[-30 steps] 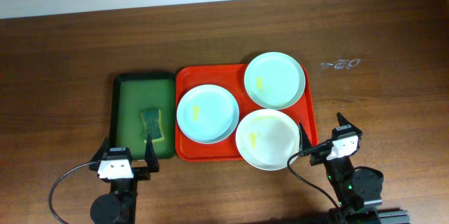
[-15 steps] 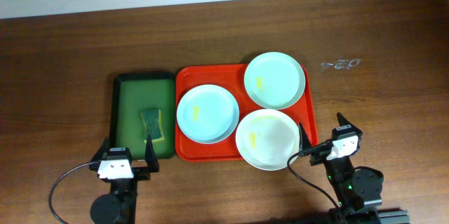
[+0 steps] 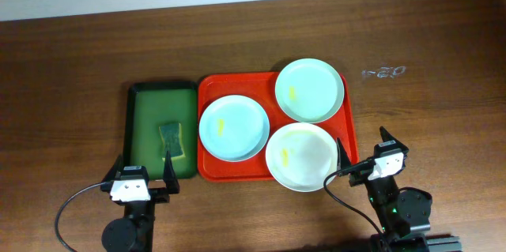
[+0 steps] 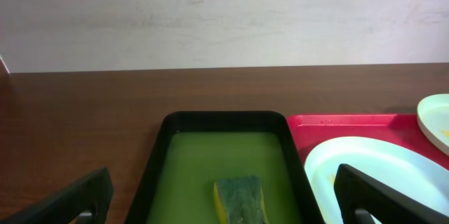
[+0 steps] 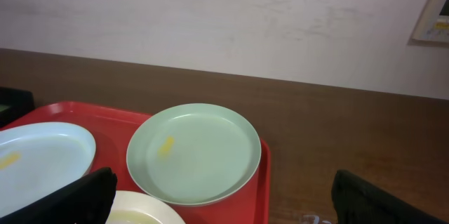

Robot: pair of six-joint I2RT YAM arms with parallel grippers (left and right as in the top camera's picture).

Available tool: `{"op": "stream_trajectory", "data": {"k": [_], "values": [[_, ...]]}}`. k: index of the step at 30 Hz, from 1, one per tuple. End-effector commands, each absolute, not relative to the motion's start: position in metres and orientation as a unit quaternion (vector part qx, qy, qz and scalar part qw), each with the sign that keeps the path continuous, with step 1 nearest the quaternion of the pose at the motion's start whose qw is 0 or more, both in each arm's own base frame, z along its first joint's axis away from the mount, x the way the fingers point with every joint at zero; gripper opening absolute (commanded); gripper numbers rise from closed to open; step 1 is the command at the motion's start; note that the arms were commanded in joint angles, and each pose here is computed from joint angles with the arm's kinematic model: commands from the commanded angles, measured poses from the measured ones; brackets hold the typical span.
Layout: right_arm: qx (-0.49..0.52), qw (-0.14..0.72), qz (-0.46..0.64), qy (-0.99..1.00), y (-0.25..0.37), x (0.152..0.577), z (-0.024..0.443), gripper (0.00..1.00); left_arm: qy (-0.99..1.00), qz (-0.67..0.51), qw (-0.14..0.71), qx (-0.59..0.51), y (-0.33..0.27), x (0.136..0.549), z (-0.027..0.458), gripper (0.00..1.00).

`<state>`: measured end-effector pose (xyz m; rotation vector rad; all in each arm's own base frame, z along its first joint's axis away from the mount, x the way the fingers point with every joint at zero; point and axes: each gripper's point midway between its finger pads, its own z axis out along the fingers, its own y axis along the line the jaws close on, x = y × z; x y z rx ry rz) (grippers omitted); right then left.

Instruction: Clean dirty plates on tray and stack at the side

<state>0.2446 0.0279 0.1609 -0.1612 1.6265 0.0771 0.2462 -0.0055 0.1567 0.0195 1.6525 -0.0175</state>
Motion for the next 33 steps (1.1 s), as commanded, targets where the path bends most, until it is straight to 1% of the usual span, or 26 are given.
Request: {"op": "stream_trajectory", "data": {"k": [1,5,6,7,9,12,14,16,18,19,21,23,24,25,26,27,29,31,32,33], "values": [[-0.065,0.682,0.033,0.728,0.027,0.245,0.158,0.98,0.734,-0.011,0.679,0.022,-0.010,0.246,0.157,0.99],[-0.065,0.681,0.035,0.728,0.027,0.245,0.158,0.98,0.733,-0.011,0.679,0.022,-0.010,0.246,0.157,0.99],[-0.073,0.683,0.045,0.725,0.031,0.244,0.159,0.98,0.728,-0.038,0.685,0.011,-0.014,0.246,0.162,0.99],[-0.076,0.686,0.047,0.722,0.033,0.243,0.163,0.98,0.712,-0.072,0.698,0.016,-0.023,0.244,0.177,0.99],[-0.070,0.690,0.063,0.717,0.035,0.238,0.185,0.98,0.682,-0.077,0.727,0.024,-0.026,0.232,0.230,0.99],[-0.060,0.711,0.073,0.696,0.034,0.225,0.237,0.98,0.660,-0.057,0.748,0.042,-0.025,0.196,0.325,0.99],[-0.060,0.712,0.073,0.696,0.034,0.216,0.280,0.98,0.663,-0.055,0.745,0.045,-0.024,0.182,0.374,0.99],[-0.059,0.691,0.074,0.717,0.034,0.217,0.308,0.98,0.683,-0.060,0.727,0.048,-0.026,0.179,0.415,0.99],[-0.056,0.657,0.075,0.748,0.034,0.224,0.332,0.98,0.712,-0.061,0.697,0.056,-0.029,0.184,0.435,0.99],[-0.054,0.625,0.077,0.775,0.035,0.233,0.342,0.98,0.739,-0.063,0.669,0.054,-0.029,0.193,0.442,0.99],[-0.050,0.557,0.079,0.825,0.036,0.252,0.347,0.98,0.788,-0.066,0.609,0.051,-0.030,0.217,0.443,0.99],[-0.059,0.466,0.110,0.876,0.048,0.273,0.336,0.98,0.840,-0.068,0.536,0.046,-0.030,0.240,0.425,0.99],[-0.063,0.420,0.128,0.896,0.055,0.284,0.326,0.98,0.882,-0.070,0.463,0.041,-0.031,0.253,0.400,0.99],[-0.065,0.390,0.142,0.907,0.060,0.292,0.317,0.98,0.899,-0.071,0.429,0.039,-0.031,0.258,0.386,0.99],[-0.069,0.338,0.172,0.923,0.070,0.307,0.297,0.98,0.926,-0.072,0.370,0.034,-0.031,0.268,0.360,0.99],[-0.072,0.310,0.194,0.928,0.078,0.315,0.283,0.98,0.941,-0.077,0.329,0.033,-0.033,0.278,0.340,0.99],[-0.068,0.255,0.220,0.939,0.087,0.334,0.249,0.99,0.961,-0.128,0.244,0.040,-0.051,0.290,0.304,0.99],[-0.066,0.221,0.239,0.943,0.093,0.341,0.230,0.99,0.969,-0.138,0.200,0.036,-0.054,0.305,0.280,0.99],[-0.067,0.212,0.253,0.941,0.098,0.345,0.224,0.83,0.973,-0.139,0.180,0.033,-0.054,0.312,0.268,0.98],[-0.070,0.211,0.254,0.941,0.101,0.352,0.218,0.72,0.978,-0.139,0.151,0.030,-0.055,0.319,0.251,0.84]]}}
